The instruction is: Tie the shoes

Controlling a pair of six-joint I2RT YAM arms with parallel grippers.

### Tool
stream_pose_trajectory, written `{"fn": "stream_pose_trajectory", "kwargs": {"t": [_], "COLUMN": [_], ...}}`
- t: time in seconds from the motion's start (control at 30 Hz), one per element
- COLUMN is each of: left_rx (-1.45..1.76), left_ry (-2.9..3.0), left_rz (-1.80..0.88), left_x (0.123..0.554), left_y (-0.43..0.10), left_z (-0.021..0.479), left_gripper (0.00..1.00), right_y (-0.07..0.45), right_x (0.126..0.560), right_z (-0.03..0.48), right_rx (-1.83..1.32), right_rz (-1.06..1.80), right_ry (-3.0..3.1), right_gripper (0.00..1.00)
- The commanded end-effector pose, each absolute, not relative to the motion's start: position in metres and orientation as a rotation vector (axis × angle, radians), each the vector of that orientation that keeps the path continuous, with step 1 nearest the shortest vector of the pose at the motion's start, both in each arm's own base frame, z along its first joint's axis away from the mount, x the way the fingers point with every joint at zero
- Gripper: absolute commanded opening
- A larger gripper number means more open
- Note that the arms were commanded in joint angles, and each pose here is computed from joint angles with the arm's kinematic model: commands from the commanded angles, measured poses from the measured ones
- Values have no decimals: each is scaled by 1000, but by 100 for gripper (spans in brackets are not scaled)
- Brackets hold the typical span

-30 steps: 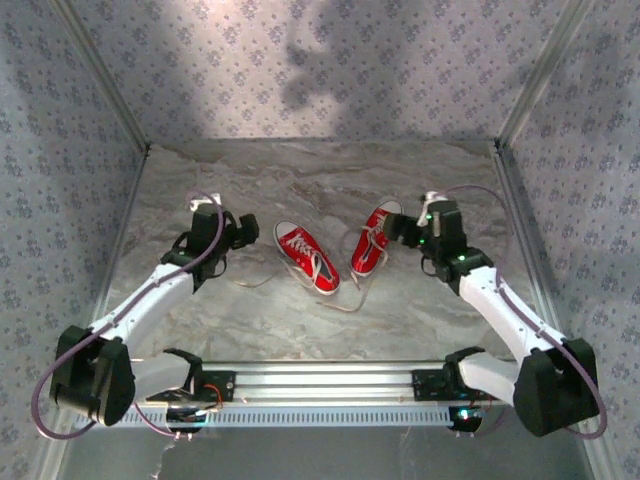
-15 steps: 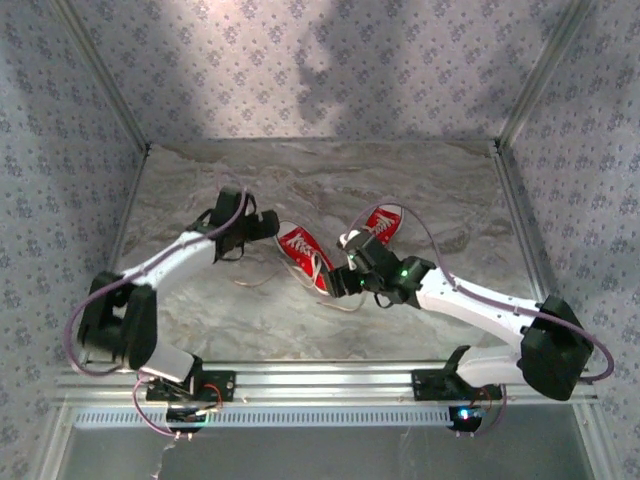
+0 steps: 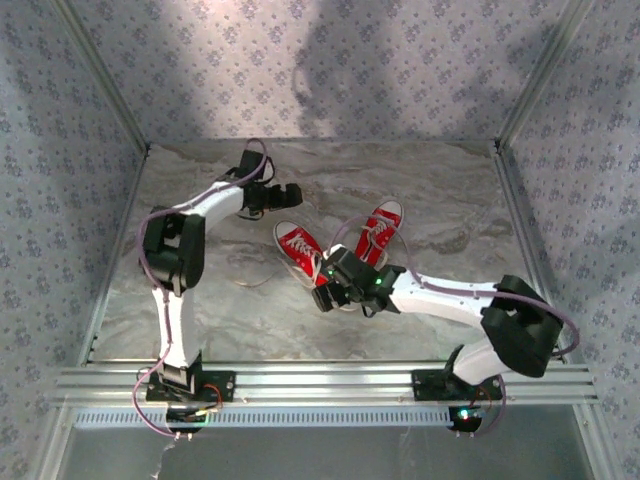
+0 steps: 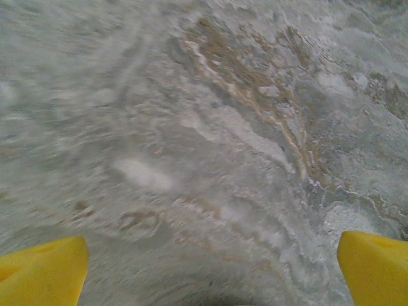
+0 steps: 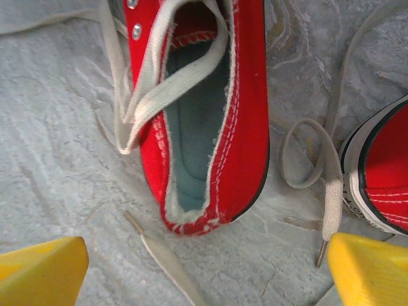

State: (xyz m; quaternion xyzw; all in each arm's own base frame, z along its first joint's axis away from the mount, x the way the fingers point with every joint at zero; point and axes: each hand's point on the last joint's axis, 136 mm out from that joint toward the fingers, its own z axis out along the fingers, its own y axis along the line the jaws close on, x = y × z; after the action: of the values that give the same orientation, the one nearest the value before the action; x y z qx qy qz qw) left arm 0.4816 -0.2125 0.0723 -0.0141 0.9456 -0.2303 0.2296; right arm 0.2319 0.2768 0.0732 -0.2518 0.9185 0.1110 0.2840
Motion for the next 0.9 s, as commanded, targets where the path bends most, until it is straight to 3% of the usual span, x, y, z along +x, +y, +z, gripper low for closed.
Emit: {"fn": "stream_pose_trajectory", "kwargs": {"t": [0.0, 0.27, 0.6, 0.87], "left_rx": [64, 202, 146, 140], "left_ry": [2653, 2641, 2679, 2698], "left_rz": [-841, -1038, -935, -895], "left_x": [470, 451, 415, 370], "left_y": [-243, -273, -248, -236], "left_z": [71, 68, 54, 52], "left_gripper": [100, 99, 78, 72], "right_y": [277, 269, 243, 226], "right_x": [249, 265, 288, 314], "right_z": [68, 46, 39, 42], "right_rx": [-621, -570, -433, -291], "right_rz": [257, 265, 234, 200], "right_ry": [2450, 2505, 2538, 2557], "right_gripper": [97, 88, 73, 65]}}
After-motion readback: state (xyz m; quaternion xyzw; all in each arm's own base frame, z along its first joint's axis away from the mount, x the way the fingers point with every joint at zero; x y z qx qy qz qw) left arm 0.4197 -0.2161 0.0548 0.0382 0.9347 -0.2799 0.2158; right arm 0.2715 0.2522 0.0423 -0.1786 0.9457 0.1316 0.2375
